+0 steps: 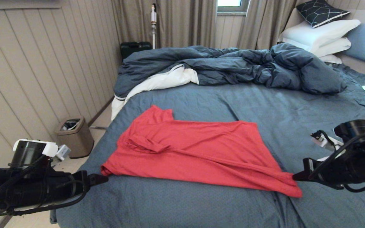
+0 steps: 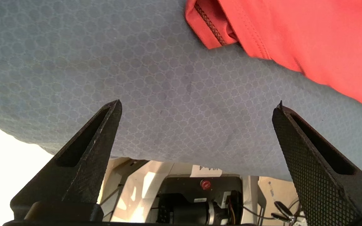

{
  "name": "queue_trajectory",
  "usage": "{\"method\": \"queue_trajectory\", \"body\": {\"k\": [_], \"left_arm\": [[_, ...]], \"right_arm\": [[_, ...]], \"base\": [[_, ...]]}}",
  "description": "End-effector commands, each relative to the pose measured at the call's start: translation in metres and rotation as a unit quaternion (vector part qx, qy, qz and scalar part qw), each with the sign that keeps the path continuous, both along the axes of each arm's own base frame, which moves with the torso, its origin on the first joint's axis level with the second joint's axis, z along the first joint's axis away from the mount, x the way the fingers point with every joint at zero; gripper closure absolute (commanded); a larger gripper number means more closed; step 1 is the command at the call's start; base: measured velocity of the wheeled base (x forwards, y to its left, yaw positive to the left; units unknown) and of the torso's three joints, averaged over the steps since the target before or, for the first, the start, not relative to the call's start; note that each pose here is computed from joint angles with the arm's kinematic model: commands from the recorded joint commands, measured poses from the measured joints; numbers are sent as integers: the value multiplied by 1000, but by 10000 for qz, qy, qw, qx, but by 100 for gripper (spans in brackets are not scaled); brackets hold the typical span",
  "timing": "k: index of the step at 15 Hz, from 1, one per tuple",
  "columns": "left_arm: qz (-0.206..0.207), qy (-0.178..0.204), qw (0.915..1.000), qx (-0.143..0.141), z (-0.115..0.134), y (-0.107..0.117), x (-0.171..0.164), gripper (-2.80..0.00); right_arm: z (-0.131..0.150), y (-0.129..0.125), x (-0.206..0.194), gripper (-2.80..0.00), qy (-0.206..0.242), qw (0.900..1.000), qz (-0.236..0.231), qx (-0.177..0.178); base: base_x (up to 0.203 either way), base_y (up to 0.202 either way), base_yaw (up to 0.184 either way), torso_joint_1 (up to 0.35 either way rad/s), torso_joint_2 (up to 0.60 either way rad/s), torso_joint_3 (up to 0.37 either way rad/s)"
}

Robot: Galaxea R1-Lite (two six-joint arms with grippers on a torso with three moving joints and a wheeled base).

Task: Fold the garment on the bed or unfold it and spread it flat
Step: Fold the red T-shirt

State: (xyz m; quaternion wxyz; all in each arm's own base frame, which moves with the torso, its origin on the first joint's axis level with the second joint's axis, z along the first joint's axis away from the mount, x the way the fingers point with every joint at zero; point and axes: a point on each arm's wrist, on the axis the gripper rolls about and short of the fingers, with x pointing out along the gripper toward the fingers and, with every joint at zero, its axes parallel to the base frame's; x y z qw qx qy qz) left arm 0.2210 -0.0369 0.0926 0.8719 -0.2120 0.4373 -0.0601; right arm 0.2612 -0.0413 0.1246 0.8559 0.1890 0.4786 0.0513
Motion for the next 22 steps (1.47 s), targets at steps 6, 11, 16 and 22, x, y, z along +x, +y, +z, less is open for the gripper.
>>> {"method": "queue_trajectory", "body": {"k": [6,11,16,22], "left_arm": [[-35,-81,10000,25,4,2,-7,0],[-200,-284,9992,184,8,4,-24,0],[-287,-393,9968,636,3,21,-47,0],[-403,-527,9943,839,-7,26,-80,0]], "right_arm": [[5,9,-1,0,-86,9998,169,5],[6,7,-4,0,-97,9999,133,-4],[5,8,-3,0,-85,9999,143,-29],[10,11,-8,0,-177,9993,249,-224]], "base": [[0,0,0,0,0,0],[0,0,0,0,0,0],[0,0,0,0,0,0],[0,0,0,0,0,0]]}}
